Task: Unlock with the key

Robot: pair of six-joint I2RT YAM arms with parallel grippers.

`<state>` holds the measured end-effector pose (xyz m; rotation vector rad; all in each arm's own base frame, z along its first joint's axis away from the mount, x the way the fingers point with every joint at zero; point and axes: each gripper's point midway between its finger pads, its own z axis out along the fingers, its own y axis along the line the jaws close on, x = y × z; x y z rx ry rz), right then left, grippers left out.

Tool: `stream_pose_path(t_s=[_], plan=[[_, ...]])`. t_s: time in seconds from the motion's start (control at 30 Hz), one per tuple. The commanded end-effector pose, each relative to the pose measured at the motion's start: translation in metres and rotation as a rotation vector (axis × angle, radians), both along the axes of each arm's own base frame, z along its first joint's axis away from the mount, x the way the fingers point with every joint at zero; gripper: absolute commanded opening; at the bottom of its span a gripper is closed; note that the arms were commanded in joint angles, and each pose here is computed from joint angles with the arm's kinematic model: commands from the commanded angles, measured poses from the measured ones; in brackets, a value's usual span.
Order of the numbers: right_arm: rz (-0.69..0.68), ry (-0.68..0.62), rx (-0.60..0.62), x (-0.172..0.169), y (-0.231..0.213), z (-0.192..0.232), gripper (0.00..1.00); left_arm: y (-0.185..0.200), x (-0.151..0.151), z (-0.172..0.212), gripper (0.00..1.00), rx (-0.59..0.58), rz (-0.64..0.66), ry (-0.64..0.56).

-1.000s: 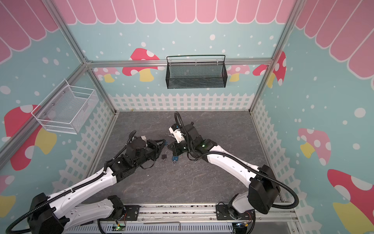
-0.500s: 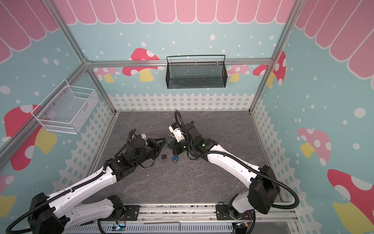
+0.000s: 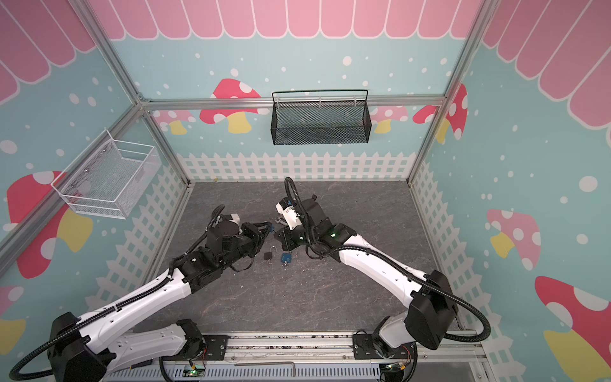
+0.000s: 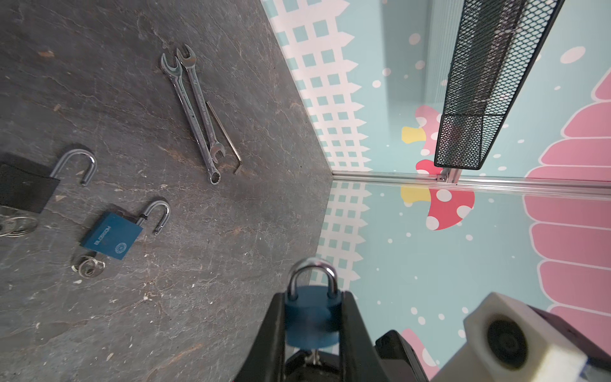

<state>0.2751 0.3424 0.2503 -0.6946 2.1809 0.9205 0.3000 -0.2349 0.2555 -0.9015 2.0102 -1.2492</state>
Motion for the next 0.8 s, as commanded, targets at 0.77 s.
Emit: stream_pose_path(t_s=[0.77], plan=[[-0.023,-0.21,0.171,0.01,0.012,0.057,0.0,-0.04,-0.036,-0.027,0.0,0.143,-0.194,0.061]])
